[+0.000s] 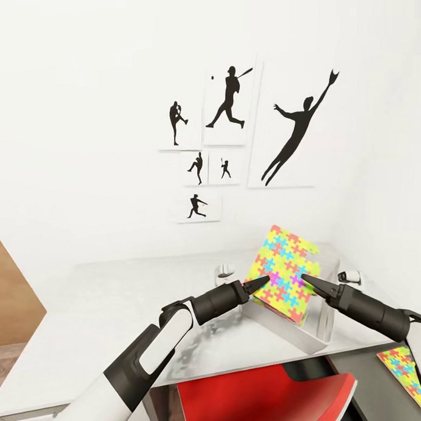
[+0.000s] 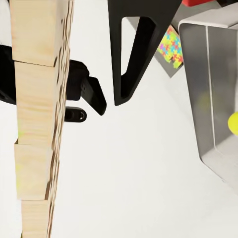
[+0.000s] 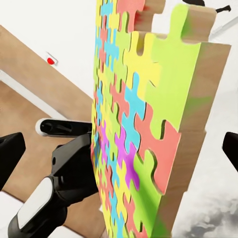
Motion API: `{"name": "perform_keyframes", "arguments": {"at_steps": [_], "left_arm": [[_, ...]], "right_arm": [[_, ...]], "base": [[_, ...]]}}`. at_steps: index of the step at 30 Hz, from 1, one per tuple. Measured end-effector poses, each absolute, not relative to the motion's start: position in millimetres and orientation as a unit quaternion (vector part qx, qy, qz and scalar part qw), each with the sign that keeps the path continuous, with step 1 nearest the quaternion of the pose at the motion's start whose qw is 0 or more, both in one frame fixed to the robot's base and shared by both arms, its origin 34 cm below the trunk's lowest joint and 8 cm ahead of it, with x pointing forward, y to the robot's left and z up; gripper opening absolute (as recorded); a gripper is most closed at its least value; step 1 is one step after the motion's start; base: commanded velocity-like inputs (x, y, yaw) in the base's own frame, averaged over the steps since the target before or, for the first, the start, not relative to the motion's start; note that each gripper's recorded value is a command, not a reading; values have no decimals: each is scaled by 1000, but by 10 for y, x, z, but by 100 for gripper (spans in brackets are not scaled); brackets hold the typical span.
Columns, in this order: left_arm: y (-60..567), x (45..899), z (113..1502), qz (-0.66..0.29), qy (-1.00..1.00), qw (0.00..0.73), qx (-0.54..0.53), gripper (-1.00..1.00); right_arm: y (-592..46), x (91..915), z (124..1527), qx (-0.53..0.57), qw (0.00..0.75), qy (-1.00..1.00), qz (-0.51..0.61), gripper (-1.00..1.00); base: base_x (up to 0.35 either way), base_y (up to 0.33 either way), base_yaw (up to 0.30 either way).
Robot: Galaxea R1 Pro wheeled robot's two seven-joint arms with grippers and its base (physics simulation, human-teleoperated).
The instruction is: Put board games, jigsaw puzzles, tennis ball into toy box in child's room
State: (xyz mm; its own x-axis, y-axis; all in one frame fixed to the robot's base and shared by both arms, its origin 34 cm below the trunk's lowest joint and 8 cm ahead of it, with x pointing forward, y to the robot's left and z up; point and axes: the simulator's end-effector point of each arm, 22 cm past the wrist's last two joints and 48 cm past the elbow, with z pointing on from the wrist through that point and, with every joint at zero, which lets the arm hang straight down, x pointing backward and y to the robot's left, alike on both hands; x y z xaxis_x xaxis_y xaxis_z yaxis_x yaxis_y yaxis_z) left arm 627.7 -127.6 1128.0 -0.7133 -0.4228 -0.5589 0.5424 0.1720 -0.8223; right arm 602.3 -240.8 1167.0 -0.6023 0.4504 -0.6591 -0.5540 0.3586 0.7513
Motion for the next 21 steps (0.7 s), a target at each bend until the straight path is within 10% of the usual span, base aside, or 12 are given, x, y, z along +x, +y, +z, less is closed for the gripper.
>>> {"name": "perform_keyframes", "arguments": {"at_steps": [11, 12, 21], "left_arm": [[-1291, 6263, 11316, -644, 664, 377, 46, -100], [-1291, 6263, 11318, -645, 664, 377, 46, -100], [-1295, 6256, 11333, -647, 662, 375, 45, -100]], "right_arm": [[-2393, 6027, 11674, -38, 444, 694, 566, 100], [-2393, 6027, 11674, -38, 444, 693, 566, -100], [-2407, 6033, 11669, -39, 446, 696, 562, -100]], "base": [[0, 0, 0], [0, 0, 0], [0, 0, 0]]}}
